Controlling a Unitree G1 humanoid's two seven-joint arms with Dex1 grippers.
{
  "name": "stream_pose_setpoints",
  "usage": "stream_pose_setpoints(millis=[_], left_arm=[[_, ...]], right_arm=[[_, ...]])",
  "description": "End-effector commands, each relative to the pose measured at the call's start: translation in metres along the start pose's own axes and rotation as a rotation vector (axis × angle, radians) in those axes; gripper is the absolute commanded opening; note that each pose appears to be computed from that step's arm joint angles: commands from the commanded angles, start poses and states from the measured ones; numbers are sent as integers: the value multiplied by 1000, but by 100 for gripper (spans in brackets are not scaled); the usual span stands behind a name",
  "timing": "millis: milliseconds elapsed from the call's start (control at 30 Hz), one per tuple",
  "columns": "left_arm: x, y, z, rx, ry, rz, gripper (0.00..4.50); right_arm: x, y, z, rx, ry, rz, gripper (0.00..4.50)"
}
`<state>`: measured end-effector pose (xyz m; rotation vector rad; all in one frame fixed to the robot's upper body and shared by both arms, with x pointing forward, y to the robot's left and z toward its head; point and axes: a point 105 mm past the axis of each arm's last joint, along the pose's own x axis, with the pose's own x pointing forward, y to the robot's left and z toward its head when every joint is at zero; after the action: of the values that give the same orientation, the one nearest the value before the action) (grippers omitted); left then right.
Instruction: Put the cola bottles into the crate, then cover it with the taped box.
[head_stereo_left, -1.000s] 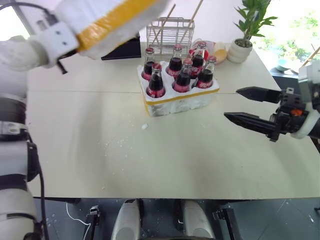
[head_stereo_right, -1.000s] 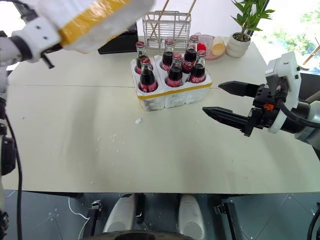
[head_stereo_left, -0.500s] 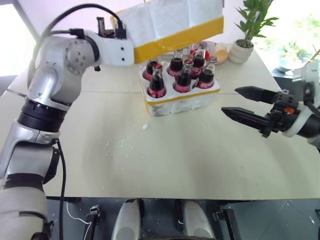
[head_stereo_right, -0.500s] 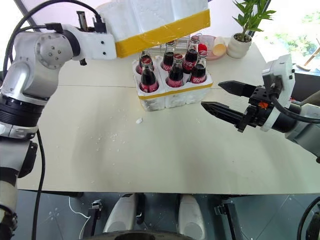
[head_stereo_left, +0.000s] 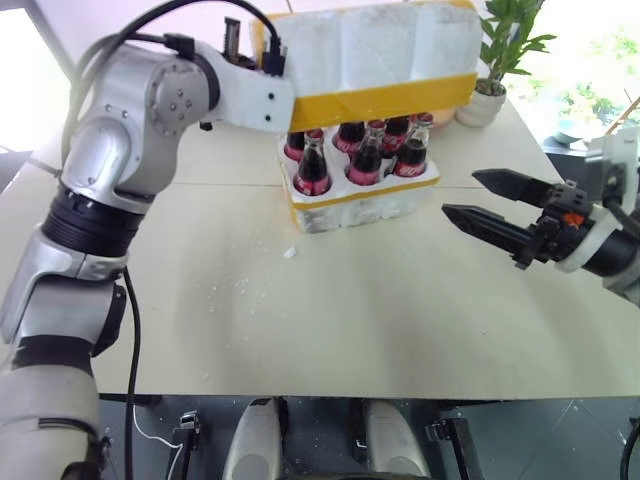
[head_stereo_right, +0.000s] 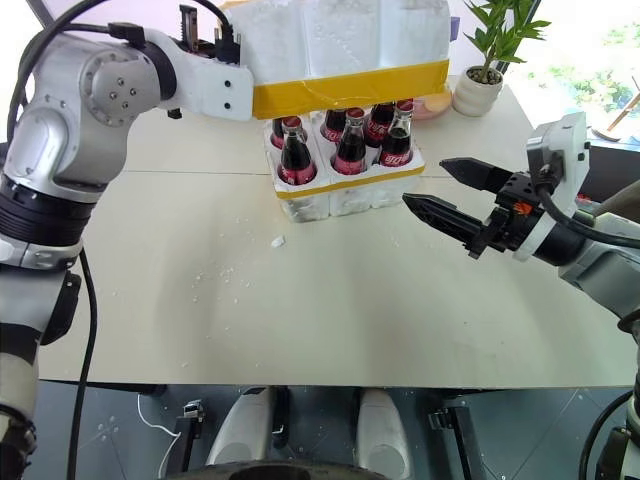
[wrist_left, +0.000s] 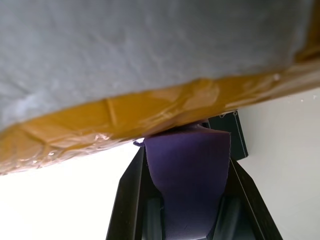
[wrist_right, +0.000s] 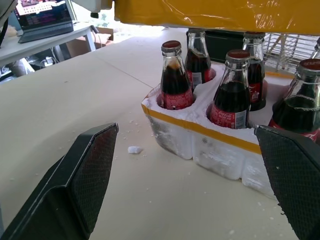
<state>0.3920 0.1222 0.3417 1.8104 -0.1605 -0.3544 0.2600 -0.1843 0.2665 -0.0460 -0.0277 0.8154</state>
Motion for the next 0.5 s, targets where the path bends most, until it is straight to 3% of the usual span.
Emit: stream_pose_setpoints(millis=[33,300,500], left_arm=[[-2,4,1,48,9,5,32],[14,-7,13,51,-22,-22,32],[20,-10,19,21,-62,-38,323]], right_arm=[[0,0,12,-28,-52,-3,450],[2,1,10,-23,-70,-16,450],[1,0,7,-11,-85,-41,450]])
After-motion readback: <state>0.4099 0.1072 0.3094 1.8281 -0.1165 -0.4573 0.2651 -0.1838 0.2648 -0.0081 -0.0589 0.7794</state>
